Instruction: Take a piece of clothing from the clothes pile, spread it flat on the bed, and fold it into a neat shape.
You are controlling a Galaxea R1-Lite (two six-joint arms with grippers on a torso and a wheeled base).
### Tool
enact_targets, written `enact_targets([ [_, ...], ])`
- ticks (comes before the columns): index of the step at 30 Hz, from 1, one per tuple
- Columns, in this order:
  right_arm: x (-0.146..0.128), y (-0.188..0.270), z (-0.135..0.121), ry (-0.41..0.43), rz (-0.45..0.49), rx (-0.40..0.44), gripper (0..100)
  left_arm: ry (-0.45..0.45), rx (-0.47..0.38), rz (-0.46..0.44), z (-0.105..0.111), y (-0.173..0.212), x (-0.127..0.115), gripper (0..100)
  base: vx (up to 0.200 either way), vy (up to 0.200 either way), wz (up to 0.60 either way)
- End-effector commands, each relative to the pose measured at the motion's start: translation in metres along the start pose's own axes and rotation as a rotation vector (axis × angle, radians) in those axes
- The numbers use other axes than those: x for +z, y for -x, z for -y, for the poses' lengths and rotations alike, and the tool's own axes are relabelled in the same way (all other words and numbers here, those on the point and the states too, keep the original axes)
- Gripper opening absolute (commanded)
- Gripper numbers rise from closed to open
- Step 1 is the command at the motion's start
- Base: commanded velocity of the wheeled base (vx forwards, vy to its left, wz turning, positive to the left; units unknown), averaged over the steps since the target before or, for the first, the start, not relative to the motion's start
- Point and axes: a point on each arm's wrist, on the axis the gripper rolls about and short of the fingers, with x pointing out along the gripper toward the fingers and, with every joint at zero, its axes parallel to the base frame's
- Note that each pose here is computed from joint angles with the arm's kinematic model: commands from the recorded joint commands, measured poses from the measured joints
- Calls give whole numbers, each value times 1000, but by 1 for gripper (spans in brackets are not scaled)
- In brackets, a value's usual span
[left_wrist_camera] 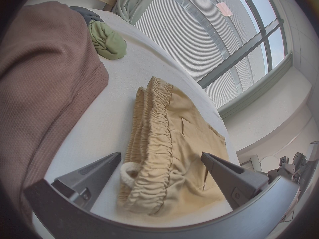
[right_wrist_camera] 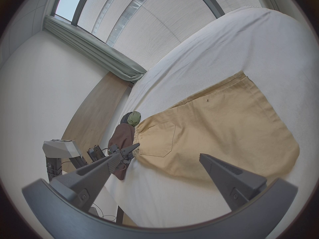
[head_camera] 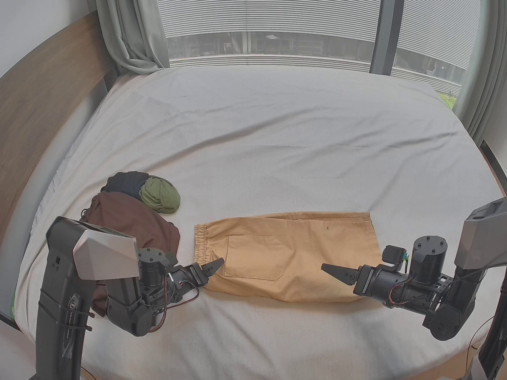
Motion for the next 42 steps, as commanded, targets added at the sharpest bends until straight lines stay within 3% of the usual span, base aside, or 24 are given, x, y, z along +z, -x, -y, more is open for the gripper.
enact_targets([
  [1, 0, 0, 0, 1, 2, 3, 100, 8, -11, 0, 0, -7, -3, 100, 0, 0, 0],
  [7, 1, 0, -1, 2, 6, 5, 100, 57, -48, 23, 10, -14, 1, 100, 0, 0, 0],
  [20, 1, -1, -1, 1, 2, 5, 100, 61, -45, 19, 9, -15, -1, 100, 0, 0, 0],
  [21, 1, -1, -1, 2, 2, 7, 100, 60, -45, 22, 9, -16, -1, 0, 0, 0, 0],
  [31, 0, -1, 0, 0, 1, 2, 100, 66, -8, 58, 7, -13, 5, 0, 0, 0, 0],
  [42, -2, -5, 5, -8, -8, -12, 100, 67, 14, 93, 13, 19, 29, 0, 0, 0, 0],
])
